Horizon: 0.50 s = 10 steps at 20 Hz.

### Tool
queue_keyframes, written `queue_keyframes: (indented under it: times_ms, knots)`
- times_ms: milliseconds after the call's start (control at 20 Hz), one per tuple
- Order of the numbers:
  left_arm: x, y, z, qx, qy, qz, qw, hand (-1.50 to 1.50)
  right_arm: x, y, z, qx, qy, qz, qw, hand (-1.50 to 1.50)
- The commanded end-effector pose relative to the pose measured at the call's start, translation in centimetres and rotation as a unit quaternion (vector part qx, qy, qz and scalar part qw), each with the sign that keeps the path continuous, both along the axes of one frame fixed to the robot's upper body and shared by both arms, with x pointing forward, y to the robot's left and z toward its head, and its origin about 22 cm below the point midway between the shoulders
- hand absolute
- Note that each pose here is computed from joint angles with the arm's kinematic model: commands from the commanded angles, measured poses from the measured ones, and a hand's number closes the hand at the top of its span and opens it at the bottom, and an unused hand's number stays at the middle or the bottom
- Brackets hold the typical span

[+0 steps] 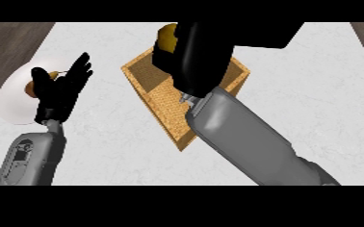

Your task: Pick the lemon from the placemat and place it in the basket

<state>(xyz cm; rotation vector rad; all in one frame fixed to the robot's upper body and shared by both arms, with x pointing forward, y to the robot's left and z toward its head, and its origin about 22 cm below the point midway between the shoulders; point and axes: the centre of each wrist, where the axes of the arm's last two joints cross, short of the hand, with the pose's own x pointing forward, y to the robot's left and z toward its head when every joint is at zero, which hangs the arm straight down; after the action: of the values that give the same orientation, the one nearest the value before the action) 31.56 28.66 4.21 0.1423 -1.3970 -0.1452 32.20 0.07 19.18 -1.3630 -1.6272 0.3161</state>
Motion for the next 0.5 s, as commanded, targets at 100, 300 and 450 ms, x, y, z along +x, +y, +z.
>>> queue_keyframes:
  times_ms: [100,300,450]
  knots:
    - [-0.4,1.6,-0.1,-0.002,0.001,0.012,0.9999,0.00,1.4,-1.6,-1.0,0.139,0.018,-0.113,0.984,-1.50]
    - [-0.5,0.9,-0.3,-0.005,0.006,0.007,0.9999,0.00,1.3,-1.3,-2.1,0.132,0.038,-0.107,0.985,-1.50]
    - [-0.3,1.7,0.4,-0.006,0.003,-0.001,1.0000,0.00,1.5,-0.5,-1.6,0.134,0.022,-0.088,0.987,-1.50]
